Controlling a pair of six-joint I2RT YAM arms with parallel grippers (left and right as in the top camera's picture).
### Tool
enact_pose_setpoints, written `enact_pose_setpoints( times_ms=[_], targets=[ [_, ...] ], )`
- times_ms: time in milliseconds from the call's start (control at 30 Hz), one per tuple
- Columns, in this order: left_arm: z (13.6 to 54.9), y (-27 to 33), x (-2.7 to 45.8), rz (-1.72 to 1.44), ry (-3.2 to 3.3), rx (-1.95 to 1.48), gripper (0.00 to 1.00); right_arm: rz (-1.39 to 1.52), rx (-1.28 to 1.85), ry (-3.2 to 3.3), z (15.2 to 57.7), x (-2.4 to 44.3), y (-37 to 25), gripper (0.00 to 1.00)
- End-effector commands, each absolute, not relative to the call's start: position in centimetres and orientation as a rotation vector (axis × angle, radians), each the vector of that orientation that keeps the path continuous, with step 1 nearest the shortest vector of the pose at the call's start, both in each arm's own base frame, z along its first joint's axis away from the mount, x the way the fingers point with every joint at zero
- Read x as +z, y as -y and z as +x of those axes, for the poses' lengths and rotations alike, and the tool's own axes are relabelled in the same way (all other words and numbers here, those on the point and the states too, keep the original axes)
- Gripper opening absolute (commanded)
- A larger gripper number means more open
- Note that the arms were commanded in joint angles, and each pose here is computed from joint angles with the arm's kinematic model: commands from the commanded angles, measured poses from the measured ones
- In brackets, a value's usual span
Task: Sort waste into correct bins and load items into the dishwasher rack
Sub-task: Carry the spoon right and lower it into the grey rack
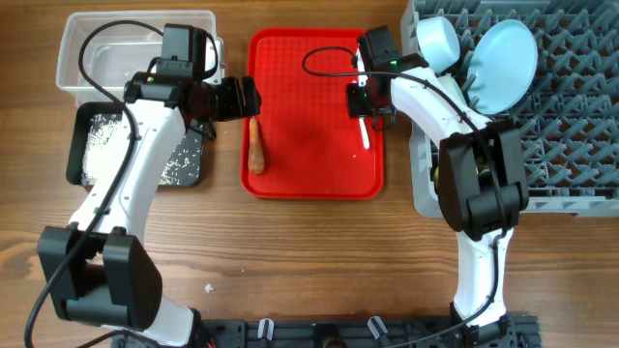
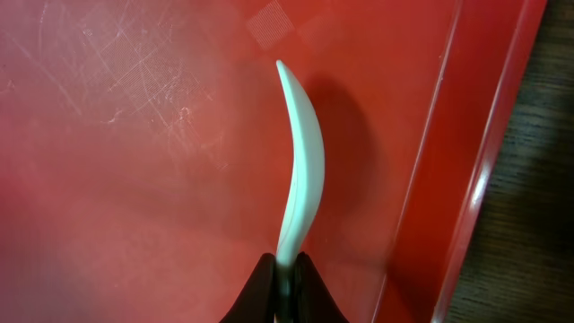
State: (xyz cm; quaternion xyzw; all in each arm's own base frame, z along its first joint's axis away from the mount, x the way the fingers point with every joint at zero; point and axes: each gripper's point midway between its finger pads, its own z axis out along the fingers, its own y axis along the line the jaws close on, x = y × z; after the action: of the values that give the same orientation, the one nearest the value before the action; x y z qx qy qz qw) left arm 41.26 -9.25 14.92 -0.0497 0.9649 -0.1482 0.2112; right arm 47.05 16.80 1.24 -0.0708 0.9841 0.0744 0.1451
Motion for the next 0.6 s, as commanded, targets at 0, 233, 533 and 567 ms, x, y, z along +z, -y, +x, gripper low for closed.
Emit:
enact_pose_setpoints(
  times_ms=[0,233,533,567],
  targets=[
    [41.4,9.0,14.8,-0.144,-2.68,-0.406,1.0,-0.2,0.179,-2.868,46.4,0.4,-16.1,0.04],
    [41.4,9.0,14.8,-0.144,-2.68,-0.406,1.0,-0.197,0.21,-2.762,46.6,6.9,-16.2,0.04],
    [41.4,9.0,14.8,-0.144,-2.68,-0.406,1.0,-0.175,0.253,-2.565,45.0,18.7,-15.0,0.04],
    [41.4,9.0,14.8,-0.144,-2.68,-0.406,1.0,-0.156,0.241,-2.537,44.5,20.4,-14.2,0.04]
  ],
)
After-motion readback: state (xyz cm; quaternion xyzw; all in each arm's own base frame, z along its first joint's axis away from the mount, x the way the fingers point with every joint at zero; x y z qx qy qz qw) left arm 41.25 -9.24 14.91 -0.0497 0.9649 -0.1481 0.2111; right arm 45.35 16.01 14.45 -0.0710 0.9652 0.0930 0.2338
